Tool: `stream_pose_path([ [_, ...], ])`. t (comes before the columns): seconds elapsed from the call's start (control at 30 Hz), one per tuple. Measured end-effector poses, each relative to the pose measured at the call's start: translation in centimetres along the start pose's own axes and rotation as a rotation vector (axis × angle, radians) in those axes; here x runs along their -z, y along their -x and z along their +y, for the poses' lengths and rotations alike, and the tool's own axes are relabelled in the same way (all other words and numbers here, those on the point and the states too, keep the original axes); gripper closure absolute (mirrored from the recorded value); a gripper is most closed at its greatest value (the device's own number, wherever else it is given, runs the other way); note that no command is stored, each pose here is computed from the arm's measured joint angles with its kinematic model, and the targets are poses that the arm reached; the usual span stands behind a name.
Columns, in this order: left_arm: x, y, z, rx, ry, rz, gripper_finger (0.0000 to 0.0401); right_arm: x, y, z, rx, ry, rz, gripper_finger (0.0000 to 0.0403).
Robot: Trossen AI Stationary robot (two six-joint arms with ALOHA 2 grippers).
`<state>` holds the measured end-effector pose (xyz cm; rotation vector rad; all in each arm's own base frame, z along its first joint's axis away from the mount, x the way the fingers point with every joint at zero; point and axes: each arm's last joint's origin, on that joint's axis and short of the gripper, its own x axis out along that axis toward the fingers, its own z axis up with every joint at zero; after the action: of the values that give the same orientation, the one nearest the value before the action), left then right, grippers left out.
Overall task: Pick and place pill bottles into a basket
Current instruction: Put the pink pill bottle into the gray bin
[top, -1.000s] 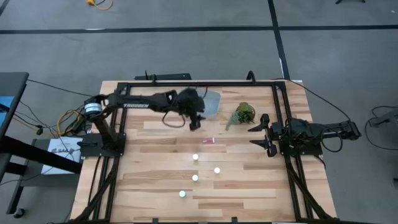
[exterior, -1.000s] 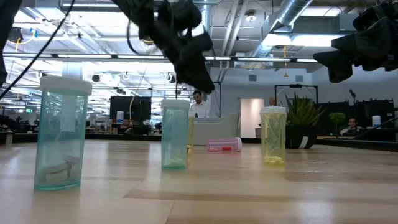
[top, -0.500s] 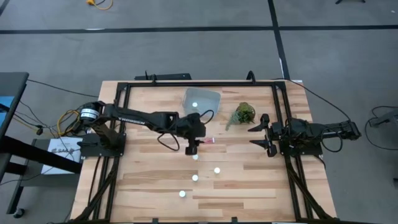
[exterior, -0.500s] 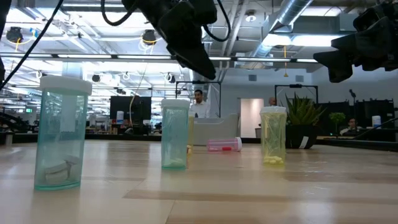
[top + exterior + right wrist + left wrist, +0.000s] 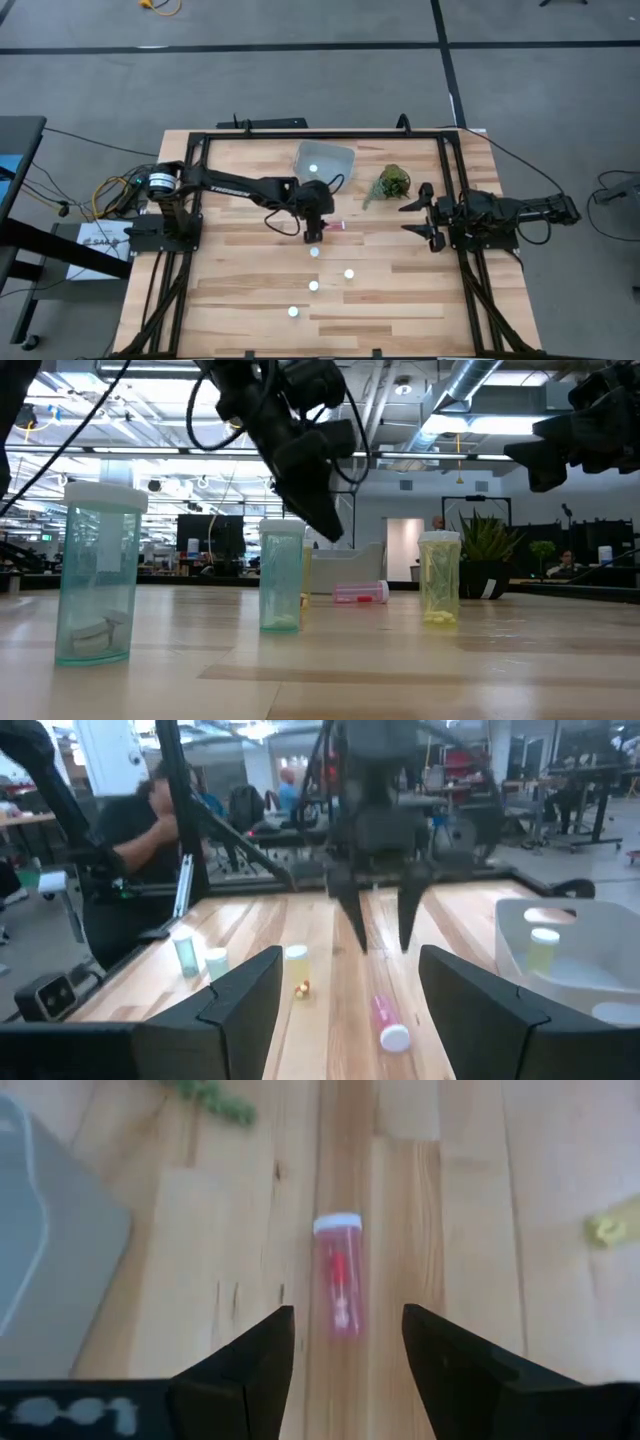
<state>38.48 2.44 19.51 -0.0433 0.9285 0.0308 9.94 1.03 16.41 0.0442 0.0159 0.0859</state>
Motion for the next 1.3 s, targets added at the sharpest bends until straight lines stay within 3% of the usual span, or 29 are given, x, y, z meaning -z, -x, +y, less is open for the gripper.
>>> stream_pose_path([
  [0.33, 0.1, -2.3, -0.1, 0.043, 0.014, 0.035, 0.0181, 0.1, -0.1, 0.0, 0.000, 0.001, 0.019, 0.0172],
  [0.63, 0.2, -3.5, -0.3, 0.095, 0.013, 0.029, 0.0174, 0.2, -0.1, 0.0, 0.001, 0.001, 0.035, 0.0172],
  [0.97, -1.2, -5.6, -0.3, 0.093, 0.011, 0.098, 0.0174, 0.1, -0.1, 0.0, 0.002, 0.001, 0.034, 0.0172],
  [1.3, -1.7, -7.4, 0.0, 0.013, -0.029, 0.159, 0.0174, 0.1, -0.1, 0.0, 0.001, 0.001, 0.033, 0.0172],
])
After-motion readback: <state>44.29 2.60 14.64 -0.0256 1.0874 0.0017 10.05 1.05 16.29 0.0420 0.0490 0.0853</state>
